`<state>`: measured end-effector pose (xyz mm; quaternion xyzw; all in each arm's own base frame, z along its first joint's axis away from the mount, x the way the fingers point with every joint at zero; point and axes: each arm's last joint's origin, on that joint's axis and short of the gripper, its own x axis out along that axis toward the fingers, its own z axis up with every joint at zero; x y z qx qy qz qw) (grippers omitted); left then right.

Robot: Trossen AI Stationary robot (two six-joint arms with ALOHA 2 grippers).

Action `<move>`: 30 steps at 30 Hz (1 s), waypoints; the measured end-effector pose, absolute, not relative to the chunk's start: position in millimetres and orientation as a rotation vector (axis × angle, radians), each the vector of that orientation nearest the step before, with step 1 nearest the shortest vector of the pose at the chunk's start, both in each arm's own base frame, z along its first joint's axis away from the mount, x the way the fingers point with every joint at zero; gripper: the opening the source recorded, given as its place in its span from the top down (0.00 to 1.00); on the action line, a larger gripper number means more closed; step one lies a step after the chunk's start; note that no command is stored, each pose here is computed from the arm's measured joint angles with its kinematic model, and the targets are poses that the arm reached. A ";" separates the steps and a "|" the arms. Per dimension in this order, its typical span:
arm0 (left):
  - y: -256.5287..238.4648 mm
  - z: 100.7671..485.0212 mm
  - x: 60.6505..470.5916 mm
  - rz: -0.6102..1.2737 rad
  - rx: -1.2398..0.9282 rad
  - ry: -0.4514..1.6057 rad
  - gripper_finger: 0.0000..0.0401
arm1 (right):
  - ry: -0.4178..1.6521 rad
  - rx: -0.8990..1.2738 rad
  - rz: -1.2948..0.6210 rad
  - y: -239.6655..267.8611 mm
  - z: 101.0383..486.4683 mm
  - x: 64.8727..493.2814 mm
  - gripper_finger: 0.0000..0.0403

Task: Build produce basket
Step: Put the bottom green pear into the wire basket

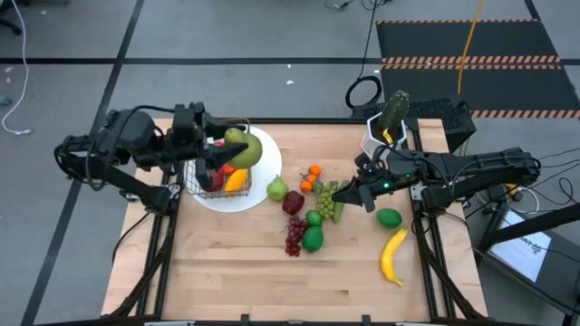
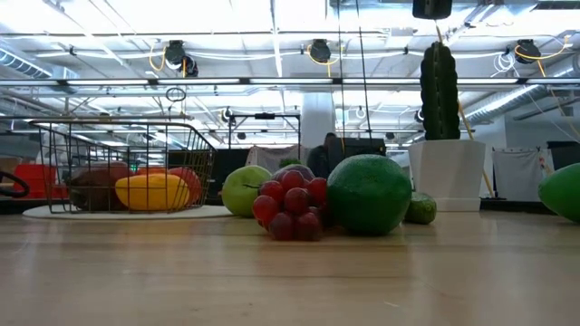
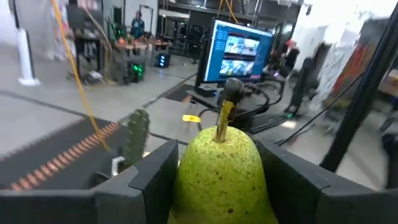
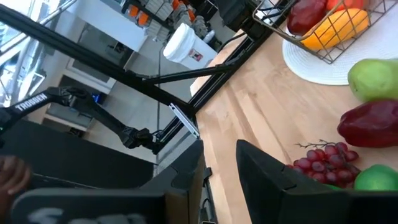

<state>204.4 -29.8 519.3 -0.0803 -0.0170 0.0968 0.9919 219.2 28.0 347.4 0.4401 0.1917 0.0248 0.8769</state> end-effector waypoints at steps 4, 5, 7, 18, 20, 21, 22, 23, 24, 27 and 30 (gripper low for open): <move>-27.6 519.4 204.6 0.207 -0.003 -0.020 0.47 | 0.400 0.848 0.075 30.2 347.4 219.0 0.83; -27.5 519.4 204.6 0.208 0.046 -0.015 0.47 | 0.400 0.823 0.083 31.1 347.4 218.8 0.85; -27.6 519.4 204.7 0.208 0.156 -0.003 0.47 | 0.399 0.769 0.101 32.6 347.4 218.6 0.89; -27.5 519.6 204.6 0.209 0.485 0.030 0.47 | 0.381 0.620 0.111 33.0 347.4 218.6 0.98; -26.5 519.6 204.7 0.214 0.454 0.028 0.47 | 0.372 0.603 0.088 32.2 347.4 218.8 0.99; -26.0 519.6 204.8 0.216 0.432 0.026 0.47 | 0.369 0.592 0.082 32.0 347.4 218.8 0.99; -25.7 519.6 204.8 0.218 0.402 0.023 0.47 | 0.367 0.578 0.083 31.9 347.4 218.8 1.00; -25.4 519.6 204.9 0.220 0.366 0.019 0.47 | 0.366 0.560 0.085 31.8 347.4 218.8 1.00; -25.4 519.6 204.9 0.220 0.329 0.015 0.47 | 0.365 0.539 0.089 31.8 347.4 218.8 1.00; -25.5 519.6 204.9 0.219 0.228 0.004 0.47 | 0.360 0.470 0.102 31.9 347.4 218.8 1.00; -25.6 519.5 204.8 0.218 0.133 -0.006 0.47 | 0.357 0.414 0.112 31.9 347.4 218.8 1.00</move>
